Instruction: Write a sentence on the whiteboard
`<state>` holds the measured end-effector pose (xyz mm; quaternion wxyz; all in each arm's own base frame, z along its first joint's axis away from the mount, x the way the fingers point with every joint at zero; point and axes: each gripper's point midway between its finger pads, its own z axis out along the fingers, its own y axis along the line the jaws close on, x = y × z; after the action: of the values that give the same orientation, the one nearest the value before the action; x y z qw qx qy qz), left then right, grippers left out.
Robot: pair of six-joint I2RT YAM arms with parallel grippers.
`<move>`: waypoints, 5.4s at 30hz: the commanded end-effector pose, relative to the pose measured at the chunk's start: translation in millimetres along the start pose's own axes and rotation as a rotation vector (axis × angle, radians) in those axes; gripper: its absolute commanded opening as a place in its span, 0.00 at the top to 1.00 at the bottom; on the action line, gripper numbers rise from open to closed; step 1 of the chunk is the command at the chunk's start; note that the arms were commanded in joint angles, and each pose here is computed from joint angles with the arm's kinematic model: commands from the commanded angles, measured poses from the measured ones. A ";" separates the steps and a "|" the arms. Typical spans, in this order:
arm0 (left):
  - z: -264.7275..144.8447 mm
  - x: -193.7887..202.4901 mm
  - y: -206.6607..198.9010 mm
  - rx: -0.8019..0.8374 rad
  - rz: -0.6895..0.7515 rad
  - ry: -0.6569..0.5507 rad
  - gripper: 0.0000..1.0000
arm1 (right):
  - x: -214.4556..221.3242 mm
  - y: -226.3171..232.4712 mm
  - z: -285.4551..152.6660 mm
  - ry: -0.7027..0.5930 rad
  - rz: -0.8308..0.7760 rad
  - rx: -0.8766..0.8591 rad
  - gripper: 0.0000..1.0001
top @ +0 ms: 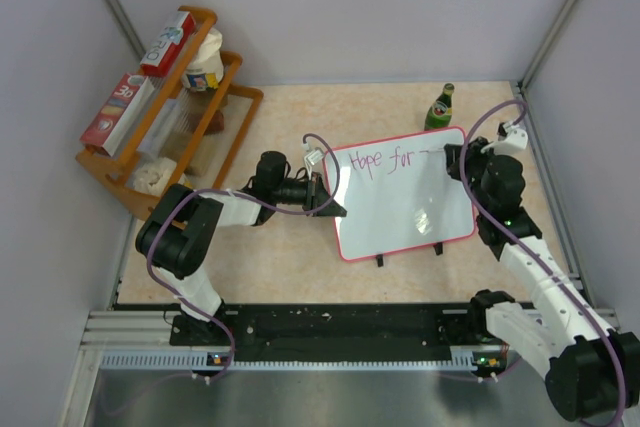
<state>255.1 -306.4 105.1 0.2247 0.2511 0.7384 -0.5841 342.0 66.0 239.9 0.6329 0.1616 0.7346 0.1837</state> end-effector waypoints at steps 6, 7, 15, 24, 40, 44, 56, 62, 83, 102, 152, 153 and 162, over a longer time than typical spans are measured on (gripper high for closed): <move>5.6 42.5 -0.5 0.023 0.035 0.117 1.00 | -18.1 1.5 -5.5 -0.041 -0.011 -0.002 1.00; 5.4 41.2 -0.3 0.021 0.037 0.114 1.00 | -21.5 4.8 -6.7 -0.049 -0.009 -0.016 1.00; 5.6 42.3 -0.6 0.023 0.035 0.116 1.00 | -35.8 21.3 -6.9 -0.064 0.007 -0.068 1.00; 6.0 42.5 -1.5 0.027 0.035 0.118 1.00 | -48.0 28.7 -5.4 -0.093 0.018 -0.085 1.00; 5.6 42.4 -0.4 0.017 0.037 0.115 1.00 | -27.1 19.3 9.4 -0.047 0.025 -0.060 1.00; 5.3 42.5 0.1 0.017 0.036 0.115 1.00 | -17.6 12.5 6.2 -0.029 0.022 -0.046 1.00; 5.7 41.9 -0.7 0.019 0.039 0.115 1.00 | 9.7 -2.3 -1.2 0.023 0.014 -0.023 1.00; 5.8 42.2 -0.3 0.018 0.039 0.116 1.00 | 20.4 -9.4 -6.7 0.039 0.011 -0.012 1.00; 6.4 42.8 0.0 0.018 0.037 0.119 1.00 | 26.7 -22.1 -15.0 0.043 -0.020 0.028 1.00; 6.1 43.2 0.1 0.016 0.036 0.121 1.00 | -2.8 -12.1 -14.9 -0.019 -0.022 0.027 1.00; 6.3 42.8 -0.3 0.020 0.037 0.120 1.00 | -21.1 -3.7 11.9 -0.053 -0.016 0.026 1.00; 5.9 42.2 -0.3 0.019 0.038 0.118 1.00 | -17.0 -5.8 10.6 -0.047 -0.017 0.030 1.00; 6.6 42.7 -0.7 0.020 0.040 0.120 1.00 | 11.4 -18.9 0.2 0.012 -0.016 0.041 1.00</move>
<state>255.1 -307.8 105.2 0.2241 0.2510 0.7396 -0.5829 347.1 57.5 243.5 0.6474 0.1669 0.7234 0.1724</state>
